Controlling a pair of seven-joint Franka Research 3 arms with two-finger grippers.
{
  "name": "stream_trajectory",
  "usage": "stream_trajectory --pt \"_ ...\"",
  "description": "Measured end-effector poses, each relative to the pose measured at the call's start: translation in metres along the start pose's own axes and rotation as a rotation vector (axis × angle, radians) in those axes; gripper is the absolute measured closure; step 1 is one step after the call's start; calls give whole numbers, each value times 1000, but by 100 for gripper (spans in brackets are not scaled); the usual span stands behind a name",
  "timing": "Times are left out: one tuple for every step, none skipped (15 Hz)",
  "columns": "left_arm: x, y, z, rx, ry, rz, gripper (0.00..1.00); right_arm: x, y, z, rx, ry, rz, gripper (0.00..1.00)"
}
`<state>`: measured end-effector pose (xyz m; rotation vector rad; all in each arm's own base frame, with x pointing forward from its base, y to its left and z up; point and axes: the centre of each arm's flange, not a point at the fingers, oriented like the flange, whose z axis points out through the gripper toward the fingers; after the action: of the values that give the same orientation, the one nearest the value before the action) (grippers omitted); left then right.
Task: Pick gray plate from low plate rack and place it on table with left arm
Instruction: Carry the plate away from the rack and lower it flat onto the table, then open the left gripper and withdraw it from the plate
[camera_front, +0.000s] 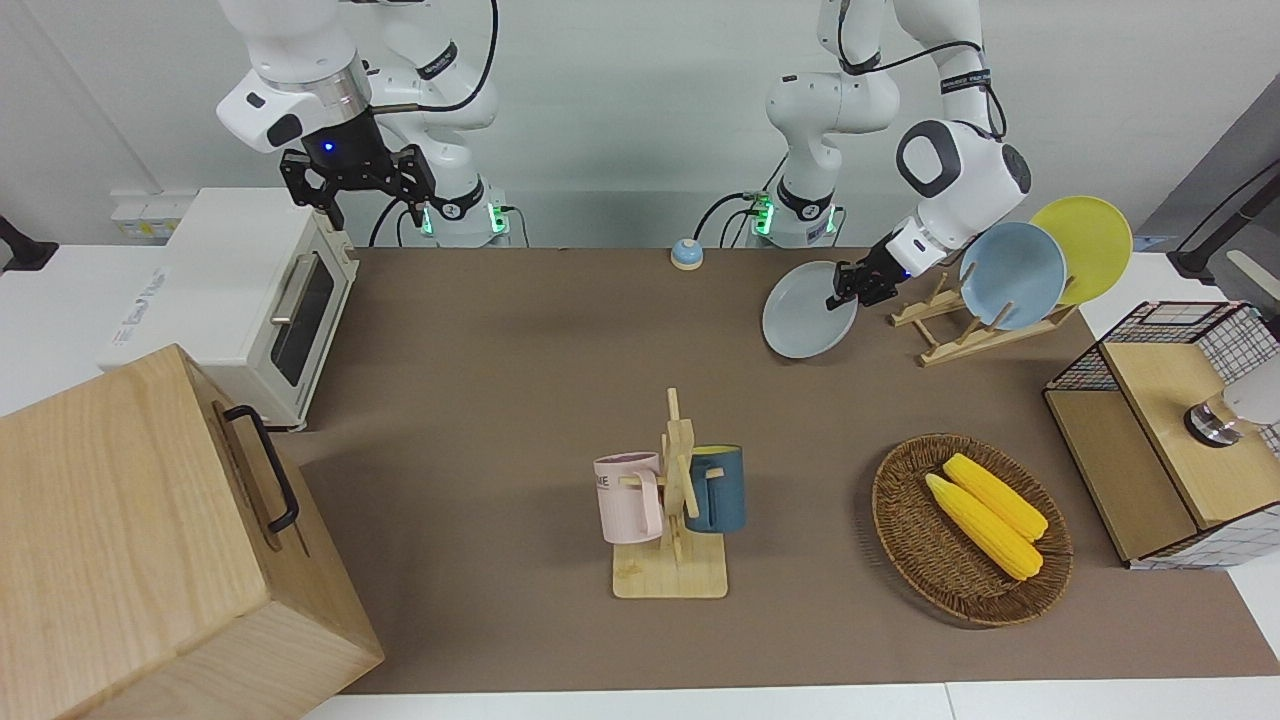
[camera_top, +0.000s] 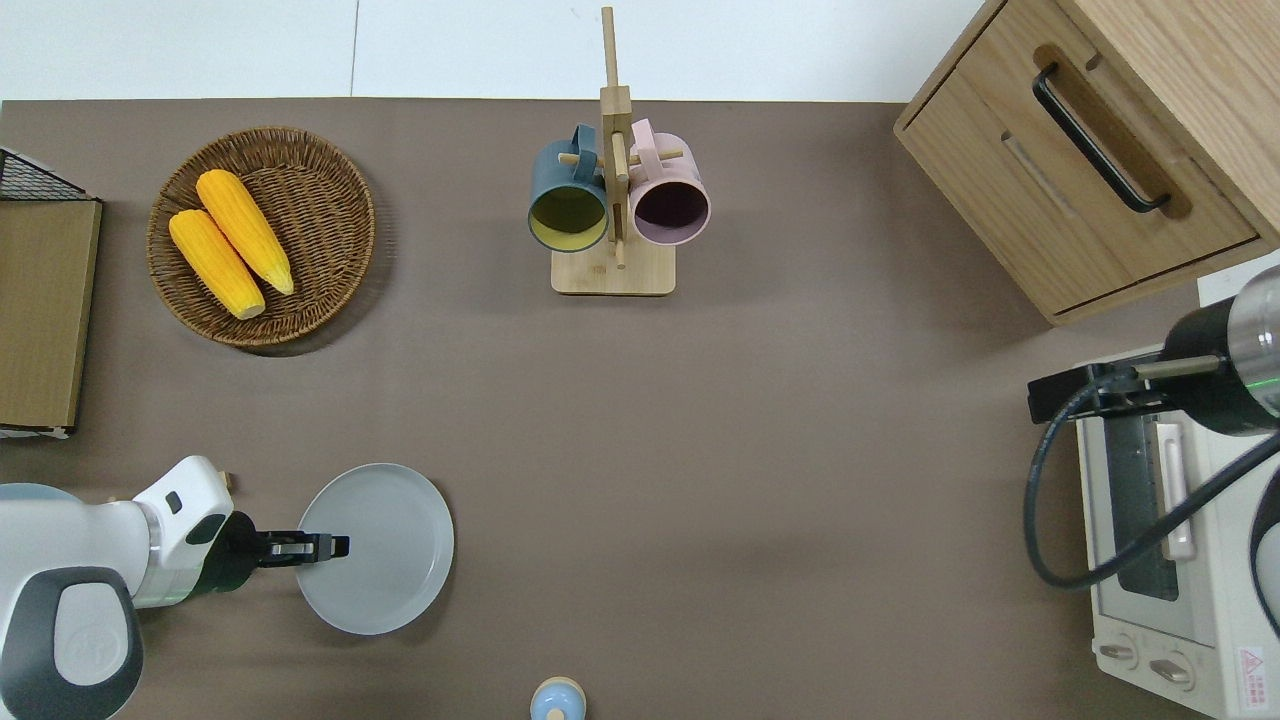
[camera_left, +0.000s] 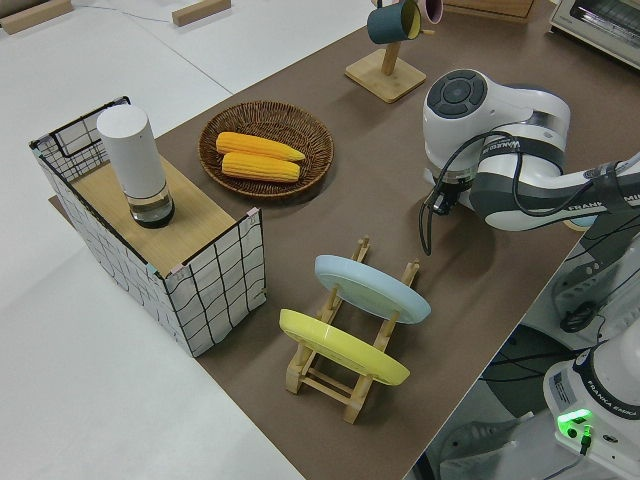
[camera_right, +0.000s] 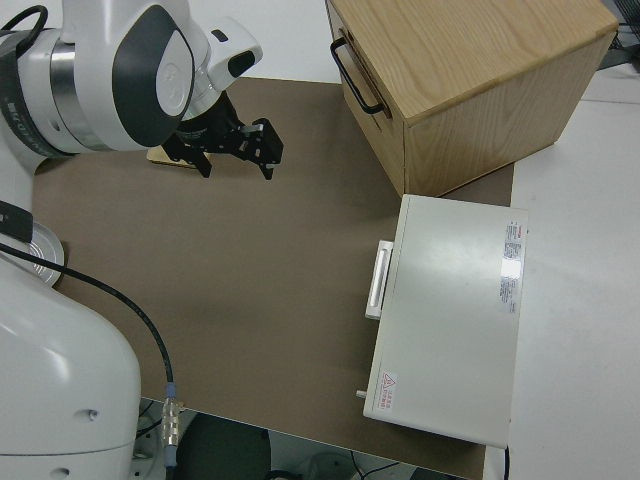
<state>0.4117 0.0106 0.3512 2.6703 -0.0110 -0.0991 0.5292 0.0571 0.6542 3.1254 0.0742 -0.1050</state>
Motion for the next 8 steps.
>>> stream_trajectory --pt "0 0 0 0 0 2 92 0 0 0 0 0 0 1" --pt "0 0 1 2 2 6 89 0 0 0 0 0 0 1" --pt "1 1 2 5 1 9 80 0 0 0 0 0 0 1" --pt "1 3 4 8 -1 13 70 0 0 0 0 0 0 1" --pt "2 5 6 11 -3 18 54 0 0 0 0 0 0 1" --pt "3 5 7 13 -1 18 37 0 0 0 0 0 0 1" --pt "3 5 6 16 5 20 25 0 0 0 0 0 0 1" --pt "5 5 4 20 11 23 9 0 0 0 0 0 0 1"
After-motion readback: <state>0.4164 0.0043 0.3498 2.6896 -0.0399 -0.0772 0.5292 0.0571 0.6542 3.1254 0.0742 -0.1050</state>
